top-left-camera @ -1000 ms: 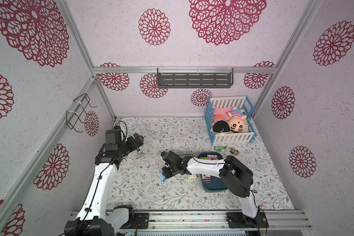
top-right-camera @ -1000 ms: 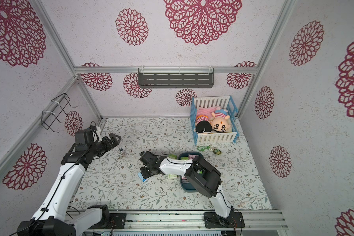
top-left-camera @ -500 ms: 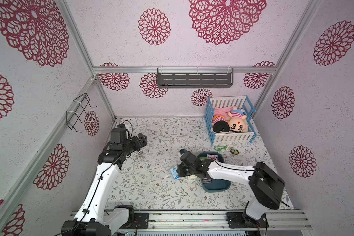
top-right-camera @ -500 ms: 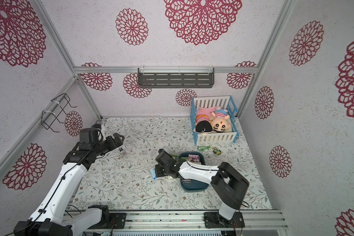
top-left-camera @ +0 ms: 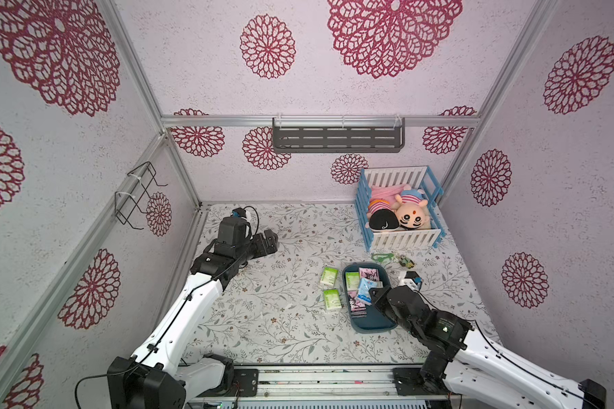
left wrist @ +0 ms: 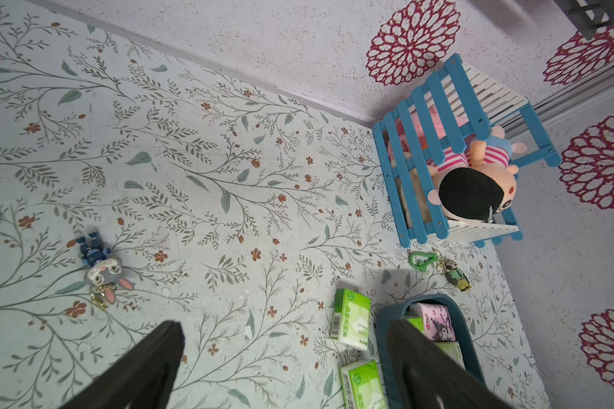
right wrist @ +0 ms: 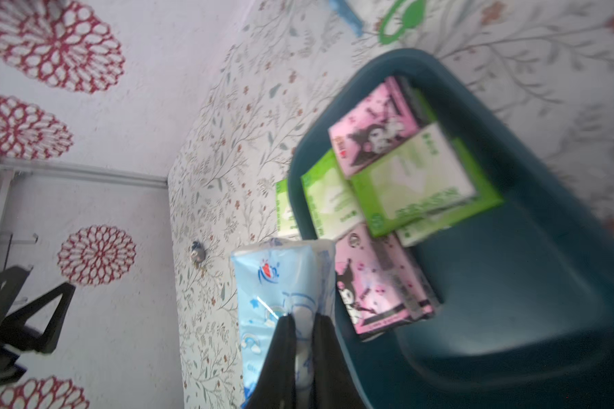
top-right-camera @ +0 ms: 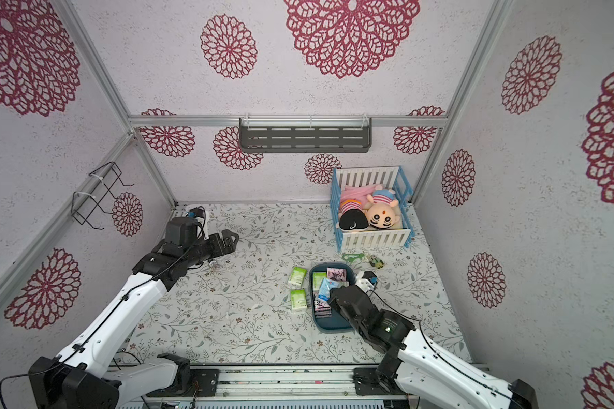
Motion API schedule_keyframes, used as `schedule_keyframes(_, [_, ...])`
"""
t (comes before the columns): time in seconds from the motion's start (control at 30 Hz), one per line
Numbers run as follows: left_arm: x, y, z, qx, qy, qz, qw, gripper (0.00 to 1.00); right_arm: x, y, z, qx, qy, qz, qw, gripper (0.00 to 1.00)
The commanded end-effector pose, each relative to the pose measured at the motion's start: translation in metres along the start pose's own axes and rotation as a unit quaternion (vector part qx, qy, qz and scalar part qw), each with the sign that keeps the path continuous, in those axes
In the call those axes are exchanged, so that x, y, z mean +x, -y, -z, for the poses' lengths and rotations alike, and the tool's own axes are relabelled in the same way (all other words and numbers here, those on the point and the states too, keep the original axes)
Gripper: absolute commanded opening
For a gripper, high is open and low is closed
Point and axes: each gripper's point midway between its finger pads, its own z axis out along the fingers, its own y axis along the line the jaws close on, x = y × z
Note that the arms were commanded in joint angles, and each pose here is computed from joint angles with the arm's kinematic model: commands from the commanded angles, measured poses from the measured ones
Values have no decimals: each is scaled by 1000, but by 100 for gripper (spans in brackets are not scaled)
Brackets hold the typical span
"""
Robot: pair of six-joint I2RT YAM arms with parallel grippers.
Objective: Put the pocket tissues into the storage box
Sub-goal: Place the pocket tissues in the storage box.
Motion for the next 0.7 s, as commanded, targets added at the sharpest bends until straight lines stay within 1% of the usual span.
schedule_keyframes(0.0, [-12,12,5,12,21,-11,1000,97,-10,31,2,43,43,-94,994,6])
schedule_keyframes(0.07, [-13,13,5,14,23,-11,1000,97,-10,41,0,51,49,-122,990,7])
schedule_keyframes(0.2, [-14,14,8,13,26,-11,1000,97,-9,55,-4,70,62,-154,984,8])
schedule_keyframes(0.27, [-13,13,8,11,26,-14,1000,97,-8,60,-7,72,64,-165,981,8])
schedule_keyframes(0.43, [-12,9,9,2,28,-20,999,97,2,68,-19,77,53,-169,981,15])
schedule_keyframes(0.47, [-12,9,10,2,29,-20,999,97,5,69,-21,78,48,-168,982,17])
schedule_keyframes(0.5, [-11,8,9,1,28,-21,999,97,7,69,-23,75,45,-163,983,22])
schedule_keyframes(0.57, [-11,8,9,-1,28,-22,999,97,8,67,-25,76,42,-159,983,34])
schedule_keyframes(0.67, [-12,8,9,-2,28,-23,999,97,5,61,-24,76,46,-140,986,41])
